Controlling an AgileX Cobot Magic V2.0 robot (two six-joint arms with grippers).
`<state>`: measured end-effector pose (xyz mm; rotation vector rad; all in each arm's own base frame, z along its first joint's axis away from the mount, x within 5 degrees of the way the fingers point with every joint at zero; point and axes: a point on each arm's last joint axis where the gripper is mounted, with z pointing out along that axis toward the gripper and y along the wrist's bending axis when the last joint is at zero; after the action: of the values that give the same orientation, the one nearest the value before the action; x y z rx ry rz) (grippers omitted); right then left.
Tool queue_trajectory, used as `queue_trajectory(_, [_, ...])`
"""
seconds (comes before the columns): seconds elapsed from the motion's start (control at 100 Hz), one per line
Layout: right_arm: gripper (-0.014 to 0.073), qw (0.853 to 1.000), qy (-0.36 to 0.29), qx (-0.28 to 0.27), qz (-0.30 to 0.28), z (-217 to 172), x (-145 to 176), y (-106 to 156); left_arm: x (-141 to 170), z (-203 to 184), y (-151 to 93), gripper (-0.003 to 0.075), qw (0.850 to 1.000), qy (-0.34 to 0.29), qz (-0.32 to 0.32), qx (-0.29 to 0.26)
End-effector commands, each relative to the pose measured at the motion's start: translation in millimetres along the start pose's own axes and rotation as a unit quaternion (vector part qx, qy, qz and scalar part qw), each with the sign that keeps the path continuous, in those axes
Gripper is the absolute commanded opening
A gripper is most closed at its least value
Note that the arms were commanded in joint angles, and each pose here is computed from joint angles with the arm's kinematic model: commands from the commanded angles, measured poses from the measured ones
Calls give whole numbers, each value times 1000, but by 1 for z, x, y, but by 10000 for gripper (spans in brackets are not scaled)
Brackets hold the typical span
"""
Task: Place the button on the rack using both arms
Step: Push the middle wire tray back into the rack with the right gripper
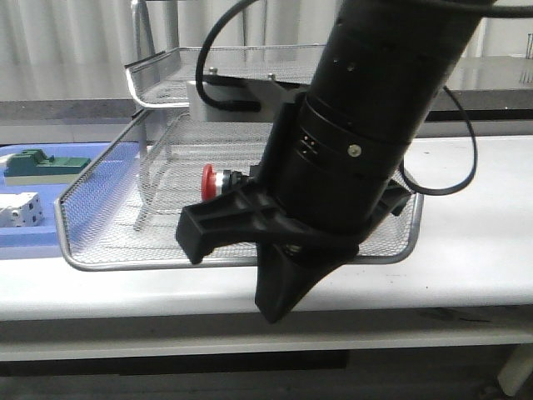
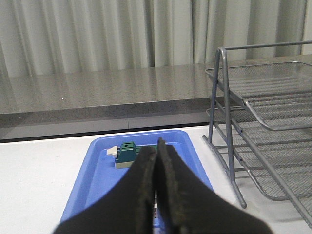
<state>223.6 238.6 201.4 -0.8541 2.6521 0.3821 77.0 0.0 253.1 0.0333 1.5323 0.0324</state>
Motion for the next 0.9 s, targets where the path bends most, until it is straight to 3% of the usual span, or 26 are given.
queue_trajectory(0.0, [-64, 998, -64, 10, -18, -16, -22, -3, -16, 0, 3, -20, 999, -50, -10, -13])
queue_trajectory(0.24, [-64, 995, -95, 41, -9, -22, -44, -29, -16, 0, 3, -20, 999, -50, -10, -13])
queue_trajectory(0.62, [-64, 984, -143, 107, 26, -20, -91, -98, -16, 0, 3, -20, 999, -50, -10, -13])
queue_trajectory(0.89, [-64, 975, -180, 125, 41, -30, -119, -122, -16, 1, 3, -20, 999, -50, -10, -13])
